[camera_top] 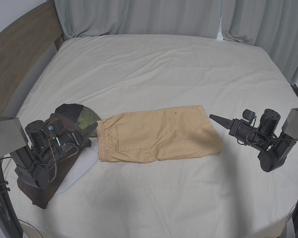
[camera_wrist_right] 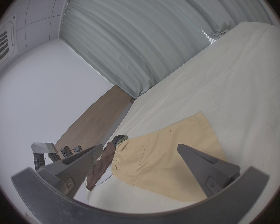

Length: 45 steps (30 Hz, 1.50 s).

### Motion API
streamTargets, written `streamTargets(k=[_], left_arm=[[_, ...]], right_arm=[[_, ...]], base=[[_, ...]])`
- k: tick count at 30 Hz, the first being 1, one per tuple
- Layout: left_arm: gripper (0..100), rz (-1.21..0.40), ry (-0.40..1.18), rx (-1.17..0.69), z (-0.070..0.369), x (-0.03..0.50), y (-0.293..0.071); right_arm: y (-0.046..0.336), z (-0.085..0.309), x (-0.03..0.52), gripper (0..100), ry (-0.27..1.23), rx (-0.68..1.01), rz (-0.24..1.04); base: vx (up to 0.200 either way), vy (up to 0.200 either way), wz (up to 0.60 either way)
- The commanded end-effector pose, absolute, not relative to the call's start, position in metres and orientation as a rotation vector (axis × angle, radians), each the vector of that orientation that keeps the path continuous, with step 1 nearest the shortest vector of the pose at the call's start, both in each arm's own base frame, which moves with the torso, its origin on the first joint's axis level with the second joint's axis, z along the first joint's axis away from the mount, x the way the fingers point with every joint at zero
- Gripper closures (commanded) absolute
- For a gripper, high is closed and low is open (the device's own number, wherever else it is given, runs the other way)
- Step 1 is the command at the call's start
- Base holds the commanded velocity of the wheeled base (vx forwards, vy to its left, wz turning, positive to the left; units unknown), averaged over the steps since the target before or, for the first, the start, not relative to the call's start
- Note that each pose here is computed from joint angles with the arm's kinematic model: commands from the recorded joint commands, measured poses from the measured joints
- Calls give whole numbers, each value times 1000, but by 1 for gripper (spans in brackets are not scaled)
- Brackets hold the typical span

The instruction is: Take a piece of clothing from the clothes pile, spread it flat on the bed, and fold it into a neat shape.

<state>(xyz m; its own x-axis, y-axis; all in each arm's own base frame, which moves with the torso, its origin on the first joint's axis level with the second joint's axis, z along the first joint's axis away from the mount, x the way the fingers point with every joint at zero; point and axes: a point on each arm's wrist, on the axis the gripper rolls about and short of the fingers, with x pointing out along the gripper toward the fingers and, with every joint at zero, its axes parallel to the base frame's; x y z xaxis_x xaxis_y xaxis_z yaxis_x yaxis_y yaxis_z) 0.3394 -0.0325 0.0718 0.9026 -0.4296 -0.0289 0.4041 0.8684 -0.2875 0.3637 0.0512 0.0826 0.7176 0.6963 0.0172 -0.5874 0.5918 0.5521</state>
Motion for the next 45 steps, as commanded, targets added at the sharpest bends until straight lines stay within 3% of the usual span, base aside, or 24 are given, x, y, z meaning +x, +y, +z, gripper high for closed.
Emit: streamTargets(k=[1, 18, 28, 45], left_arm=[[0, -429, 65, -170, 74, 336, -31], [0, -436, 91, -114, 72, 322, -30], [0, -443, 104, -107, 68, 321, -33], [0, -440, 112, -109, 66, 321, -32]], right_arm=[[53, 82, 359, 0, 217, 563, 757], [56, 70, 352, 0, 282, 579, 750], [56, 29, 339, 0, 391, 505, 729], [61, -6, 343, 0, 485, 526, 717]], base=[[0, 0, 0], [0, 0, 0], [0, 0, 0], [0, 0, 0]])
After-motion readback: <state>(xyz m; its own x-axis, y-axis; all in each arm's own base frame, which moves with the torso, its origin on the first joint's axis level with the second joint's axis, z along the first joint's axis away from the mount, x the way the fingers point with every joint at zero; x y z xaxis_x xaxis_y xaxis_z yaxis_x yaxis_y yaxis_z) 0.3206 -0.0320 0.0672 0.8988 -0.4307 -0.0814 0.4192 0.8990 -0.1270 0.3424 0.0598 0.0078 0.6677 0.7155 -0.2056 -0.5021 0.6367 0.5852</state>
